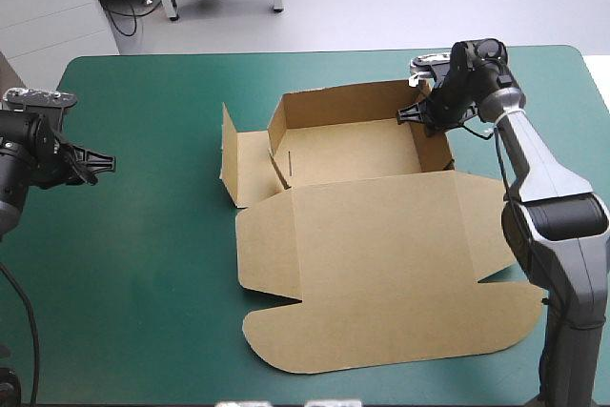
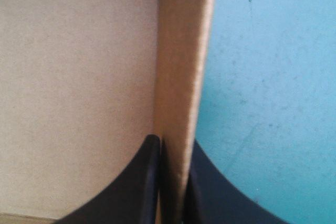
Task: Fold the box
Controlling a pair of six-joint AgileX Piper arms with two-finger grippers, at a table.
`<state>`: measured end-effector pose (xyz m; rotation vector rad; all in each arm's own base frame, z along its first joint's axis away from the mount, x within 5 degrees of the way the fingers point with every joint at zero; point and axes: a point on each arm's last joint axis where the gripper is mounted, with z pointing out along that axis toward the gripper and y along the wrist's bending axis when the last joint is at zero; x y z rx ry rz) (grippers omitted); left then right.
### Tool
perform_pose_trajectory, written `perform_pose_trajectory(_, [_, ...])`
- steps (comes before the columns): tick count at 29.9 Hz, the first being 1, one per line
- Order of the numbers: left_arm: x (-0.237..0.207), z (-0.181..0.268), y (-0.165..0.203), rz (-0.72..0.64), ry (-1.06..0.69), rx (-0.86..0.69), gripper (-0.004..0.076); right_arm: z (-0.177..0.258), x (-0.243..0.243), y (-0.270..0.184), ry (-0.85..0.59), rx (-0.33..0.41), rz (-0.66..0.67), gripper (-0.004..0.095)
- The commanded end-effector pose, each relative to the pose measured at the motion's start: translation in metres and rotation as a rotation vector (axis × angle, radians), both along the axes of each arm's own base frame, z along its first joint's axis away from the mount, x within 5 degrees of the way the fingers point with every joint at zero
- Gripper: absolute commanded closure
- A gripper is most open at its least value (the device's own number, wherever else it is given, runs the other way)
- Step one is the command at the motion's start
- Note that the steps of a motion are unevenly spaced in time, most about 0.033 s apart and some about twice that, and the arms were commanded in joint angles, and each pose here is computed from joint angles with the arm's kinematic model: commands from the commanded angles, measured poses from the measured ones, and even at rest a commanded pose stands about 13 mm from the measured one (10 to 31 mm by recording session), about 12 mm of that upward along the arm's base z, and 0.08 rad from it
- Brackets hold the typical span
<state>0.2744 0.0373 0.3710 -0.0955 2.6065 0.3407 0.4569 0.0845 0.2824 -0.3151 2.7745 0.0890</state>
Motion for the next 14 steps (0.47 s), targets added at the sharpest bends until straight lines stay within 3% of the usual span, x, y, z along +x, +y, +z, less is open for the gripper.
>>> perform_pose_trajectory(1, [-0.005,0.018,0.000,-0.006,-0.089,0.015,0.0401,0.034,-0.010,-0.003,-0.074,0.007,0.016,0.0926])
perform_pose_trajectory(8, [-0.006,0.017,-0.003,-0.026,-0.079,-0.009,0.0401,0.038,-0.012,-0.004,-0.079,0.019,-0.037,0.0925])
perform_pose_trajectory(14, [-0.006,0.017,-0.003,-0.026,-0.079,-0.009,0.0400,0.067,-0.020,-0.006,-0.172,0.038,-0.042,0.0926])
